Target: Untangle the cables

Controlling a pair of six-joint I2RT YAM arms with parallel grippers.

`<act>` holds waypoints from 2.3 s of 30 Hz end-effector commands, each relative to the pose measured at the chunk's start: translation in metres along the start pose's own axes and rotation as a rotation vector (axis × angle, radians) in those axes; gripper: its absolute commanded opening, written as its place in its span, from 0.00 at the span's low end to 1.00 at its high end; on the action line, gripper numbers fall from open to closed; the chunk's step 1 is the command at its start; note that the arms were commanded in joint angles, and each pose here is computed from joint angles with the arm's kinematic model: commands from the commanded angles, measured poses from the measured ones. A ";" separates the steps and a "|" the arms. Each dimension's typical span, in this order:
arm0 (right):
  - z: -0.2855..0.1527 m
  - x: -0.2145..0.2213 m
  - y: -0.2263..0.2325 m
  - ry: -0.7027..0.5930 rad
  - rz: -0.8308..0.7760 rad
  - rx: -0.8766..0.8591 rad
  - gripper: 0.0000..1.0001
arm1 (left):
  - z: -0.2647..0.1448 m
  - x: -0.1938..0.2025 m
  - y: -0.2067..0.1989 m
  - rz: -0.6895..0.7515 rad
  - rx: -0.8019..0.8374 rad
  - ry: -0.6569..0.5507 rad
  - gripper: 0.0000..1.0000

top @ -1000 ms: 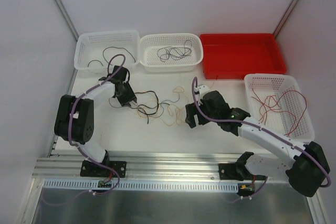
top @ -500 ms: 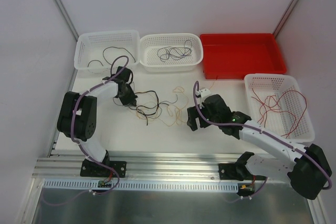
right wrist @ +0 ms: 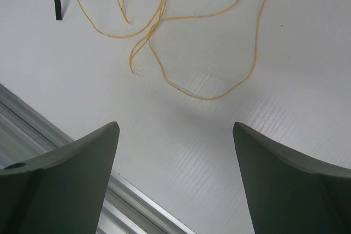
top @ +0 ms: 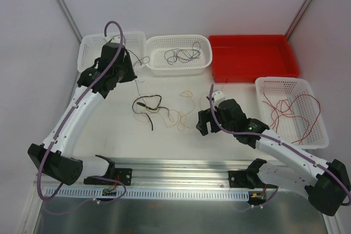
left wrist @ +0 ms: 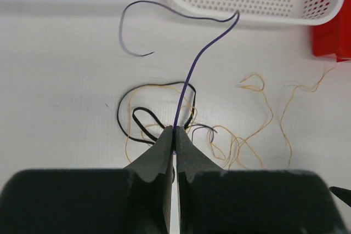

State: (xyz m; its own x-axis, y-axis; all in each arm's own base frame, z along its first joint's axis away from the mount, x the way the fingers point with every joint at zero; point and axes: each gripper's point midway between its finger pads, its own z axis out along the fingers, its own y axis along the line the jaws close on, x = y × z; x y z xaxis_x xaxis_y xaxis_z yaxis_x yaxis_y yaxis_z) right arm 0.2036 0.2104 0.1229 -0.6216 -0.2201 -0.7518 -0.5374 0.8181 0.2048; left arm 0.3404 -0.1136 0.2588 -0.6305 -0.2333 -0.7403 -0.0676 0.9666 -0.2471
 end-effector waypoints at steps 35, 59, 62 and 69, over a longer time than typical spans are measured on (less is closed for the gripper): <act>0.018 -0.081 0.112 -0.259 0.104 -0.398 0.88 | -0.046 0.016 -0.104 0.237 0.172 0.042 0.00; 0.168 -0.050 0.155 -0.072 -0.061 -0.305 0.84 | -0.071 0.020 -0.085 0.187 0.182 0.013 0.00; 0.179 -0.044 0.154 -0.069 -0.056 -0.302 0.80 | -0.079 0.014 -0.080 0.178 0.176 -0.014 0.00; 0.190 -0.017 0.131 -0.023 -0.040 -0.243 0.38 | -0.100 -0.011 -0.058 0.179 0.106 -0.120 0.00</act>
State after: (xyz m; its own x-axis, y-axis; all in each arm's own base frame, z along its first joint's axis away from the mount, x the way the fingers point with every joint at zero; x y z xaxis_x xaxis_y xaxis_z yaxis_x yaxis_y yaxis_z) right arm 0.2413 0.4213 0.0344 -0.6092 -0.2827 -0.7409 -0.6892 0.6509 0.3183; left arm 0.2746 -0.1773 0.3227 -0.5913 -0.0548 -0.8046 0.1738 0.9656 -0.1935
